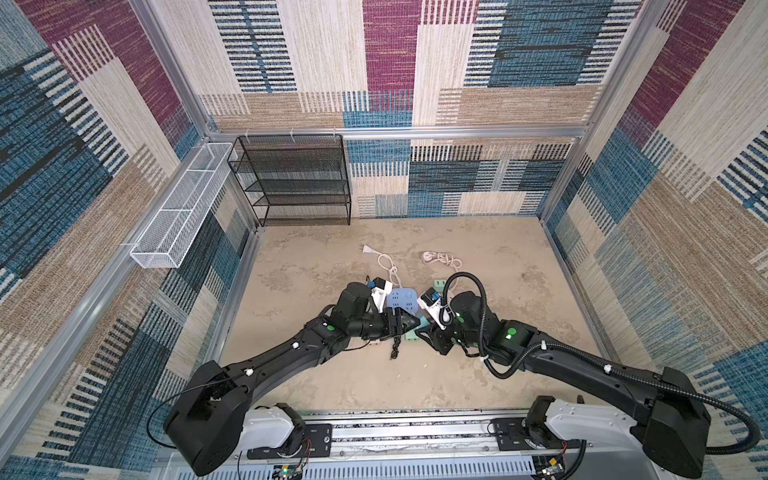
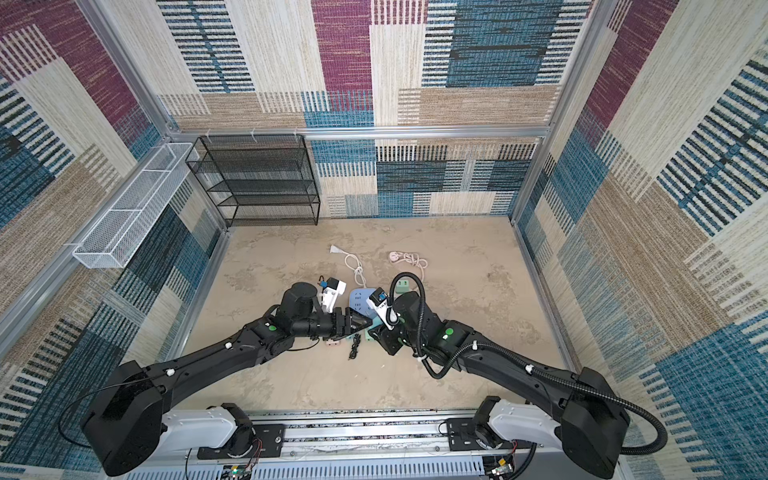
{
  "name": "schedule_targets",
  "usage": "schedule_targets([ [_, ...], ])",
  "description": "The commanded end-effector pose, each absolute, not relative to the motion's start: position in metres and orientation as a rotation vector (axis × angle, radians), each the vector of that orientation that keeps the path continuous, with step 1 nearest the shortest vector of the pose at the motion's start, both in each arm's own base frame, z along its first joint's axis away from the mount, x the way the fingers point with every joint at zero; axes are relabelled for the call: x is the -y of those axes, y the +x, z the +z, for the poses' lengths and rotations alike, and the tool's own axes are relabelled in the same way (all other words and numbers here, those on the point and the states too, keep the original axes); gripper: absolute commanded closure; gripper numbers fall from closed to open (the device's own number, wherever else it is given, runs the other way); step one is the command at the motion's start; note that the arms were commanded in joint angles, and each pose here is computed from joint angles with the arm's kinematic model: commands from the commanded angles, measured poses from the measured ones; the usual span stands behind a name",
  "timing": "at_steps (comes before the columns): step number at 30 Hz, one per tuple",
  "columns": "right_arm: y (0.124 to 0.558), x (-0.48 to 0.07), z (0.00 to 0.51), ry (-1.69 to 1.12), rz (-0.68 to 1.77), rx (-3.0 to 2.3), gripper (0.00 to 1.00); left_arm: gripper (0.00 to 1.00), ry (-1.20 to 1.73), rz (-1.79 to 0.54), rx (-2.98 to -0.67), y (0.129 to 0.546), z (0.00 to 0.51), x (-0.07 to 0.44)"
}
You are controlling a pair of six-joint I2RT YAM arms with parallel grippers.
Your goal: Insert the plug
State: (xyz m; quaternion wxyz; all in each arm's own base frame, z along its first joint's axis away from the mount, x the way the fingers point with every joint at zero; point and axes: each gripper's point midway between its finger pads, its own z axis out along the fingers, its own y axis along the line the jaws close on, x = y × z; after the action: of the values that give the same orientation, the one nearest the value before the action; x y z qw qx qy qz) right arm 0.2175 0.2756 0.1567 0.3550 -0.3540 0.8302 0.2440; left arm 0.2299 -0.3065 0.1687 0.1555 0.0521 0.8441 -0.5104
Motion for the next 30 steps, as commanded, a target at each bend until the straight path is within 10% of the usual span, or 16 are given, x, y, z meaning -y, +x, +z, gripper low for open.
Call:
schedule_targets([
  [1, 0.214, -0.284, 0.168, -0.949, 0.673, -2.092, 1.0, 0.37, 0.163, -1.489, -2.406, 0.229, 0.173, 0.309],
  [20, 0.222, -0.28, 0.159, -0.909, 0.588, -2.135, 1.0, 1.0, 0.179, -1.498, -2.425, 0.228, 0.166, 0.311],
  [26, 0.234, -0.276, 0.172, -0.8, 0.568, -2.126, 0.26, 1.0, 0.117, -1.492, -2.409, 0.239, 0.162, 0.303],
  [30, 0.251, -0.27, 0.192, -0.636, 0.561, -2.096, 0.18, 1.0, -0.016, -1.53, -2.337, 0.257, 0.164, 0.29],
])
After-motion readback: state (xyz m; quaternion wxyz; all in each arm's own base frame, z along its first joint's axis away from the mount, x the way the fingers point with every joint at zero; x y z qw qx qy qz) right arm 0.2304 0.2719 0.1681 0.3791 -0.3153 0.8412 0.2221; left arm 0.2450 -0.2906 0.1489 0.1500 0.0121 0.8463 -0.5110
